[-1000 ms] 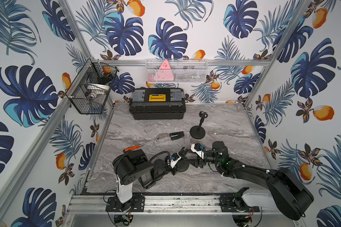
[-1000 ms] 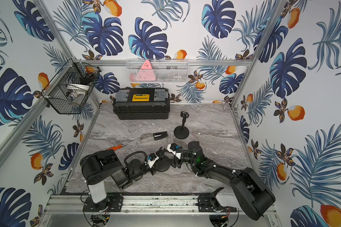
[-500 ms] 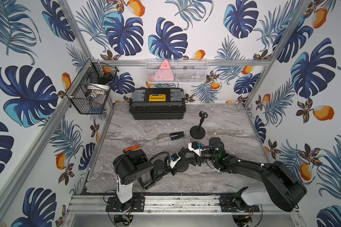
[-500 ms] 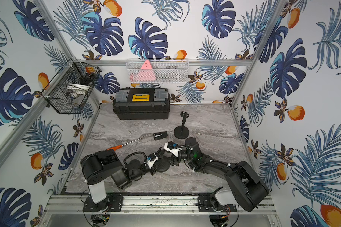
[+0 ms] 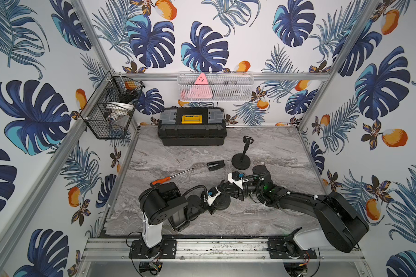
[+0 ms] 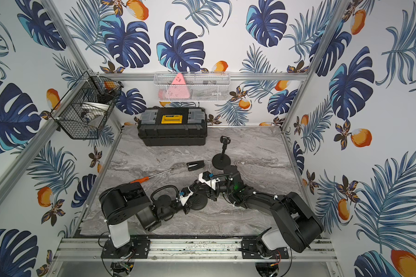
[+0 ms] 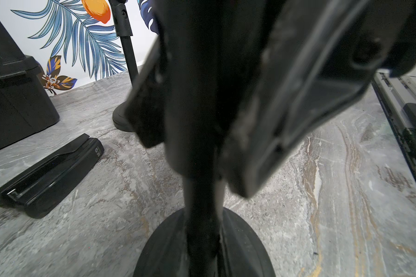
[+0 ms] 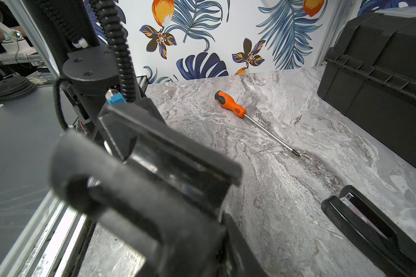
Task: Assemble a microphone stand
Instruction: Screw the microphone stand pole into the microphone stand base.
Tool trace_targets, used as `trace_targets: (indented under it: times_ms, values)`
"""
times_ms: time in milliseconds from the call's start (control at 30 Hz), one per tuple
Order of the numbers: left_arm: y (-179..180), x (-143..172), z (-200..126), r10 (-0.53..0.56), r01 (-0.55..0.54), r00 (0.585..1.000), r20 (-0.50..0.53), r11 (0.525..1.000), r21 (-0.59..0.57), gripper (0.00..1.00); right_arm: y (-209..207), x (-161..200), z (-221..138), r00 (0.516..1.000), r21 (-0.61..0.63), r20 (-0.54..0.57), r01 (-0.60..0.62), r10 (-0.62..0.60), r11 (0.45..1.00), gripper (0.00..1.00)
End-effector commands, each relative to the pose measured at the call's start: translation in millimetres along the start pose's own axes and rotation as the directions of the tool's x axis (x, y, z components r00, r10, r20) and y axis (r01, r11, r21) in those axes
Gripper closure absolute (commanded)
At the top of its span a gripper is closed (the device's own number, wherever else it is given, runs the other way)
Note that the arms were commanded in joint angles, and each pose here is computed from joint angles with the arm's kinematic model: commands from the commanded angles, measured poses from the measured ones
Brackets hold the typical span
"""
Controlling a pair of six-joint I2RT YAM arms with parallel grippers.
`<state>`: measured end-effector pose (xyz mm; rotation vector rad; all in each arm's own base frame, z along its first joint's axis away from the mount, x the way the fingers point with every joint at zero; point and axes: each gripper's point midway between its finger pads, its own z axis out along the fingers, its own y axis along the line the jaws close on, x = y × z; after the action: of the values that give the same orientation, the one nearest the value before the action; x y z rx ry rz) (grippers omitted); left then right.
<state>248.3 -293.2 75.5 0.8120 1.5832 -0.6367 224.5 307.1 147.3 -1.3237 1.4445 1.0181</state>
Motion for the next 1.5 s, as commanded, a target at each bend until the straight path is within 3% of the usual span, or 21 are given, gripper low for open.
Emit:
trace_targets:
  times_ms: [0, 167, 433, 800, 1067, 1200, 1300, 1467]
  values:
    - [-1, 10, 0, 0.004, -0.004, 0.999, -0.035, 1.0, 0.006, 0.88, 7, -2, 0, 1.0, -0.044, 0.014, -0.002, 0.003, 0.999, 0.77]
    - [1, 10, 0, 0.007, -0.007, 0.999, -0.036, 1.0, -0.006, 0.86, 7, 3, 1, 1.0, -0.038, -0.006, -0.013, 0.013, 0.999, 1.0]
    - [3, 7, -2, 0.011, -0.012, 1.0, -0.029, 1.0, -0.02, 0.78, 12, 16, 6, 0.999, 0.091, -0.032, 0.021, -0.018, 0.996, 1.0]
    - [5, -2, -6, 0.012, -0.012, 1.0, -0.006, 0.999, -0.033, 0.74, 5, 38, 0, 0.994, 0.337, 0.013, -0.104, 0.106, 0.936, 1.0]
    - [4, -8, -6, 0.009, -0.009, 1.0, 0.012, 1.0, -0.028, 0.74, 4, 57, 6, 0.979, 0.512, -0.024, -0.16, 0.2, 0.844, 1.0]
    - [4, -10, -7, 0.01, -0.009, 1.0, 0.016, 1.0, -0.027, 0.75, -6, 68, 3, 0.972, 0.658, -0.013, -0.17, 0.236, 0.734, 1.0]
    - [4, -11, -7, 0.012, -0.011, 1.0, 0.019, 1.0, -0.025, 0.77, -5, 69, 5, 0.975, 0.715, -0.007, -0.15, 0.222, 0.682, 1.0]
    - [5, -11, -9, 0.014, -0.014, 1.0, 0.018, 0.999, -0.031, 0.8, -4, 67, 11, 0.976, 0.755, -0.034, -0.115, 0.214, 0.645, 1.0]
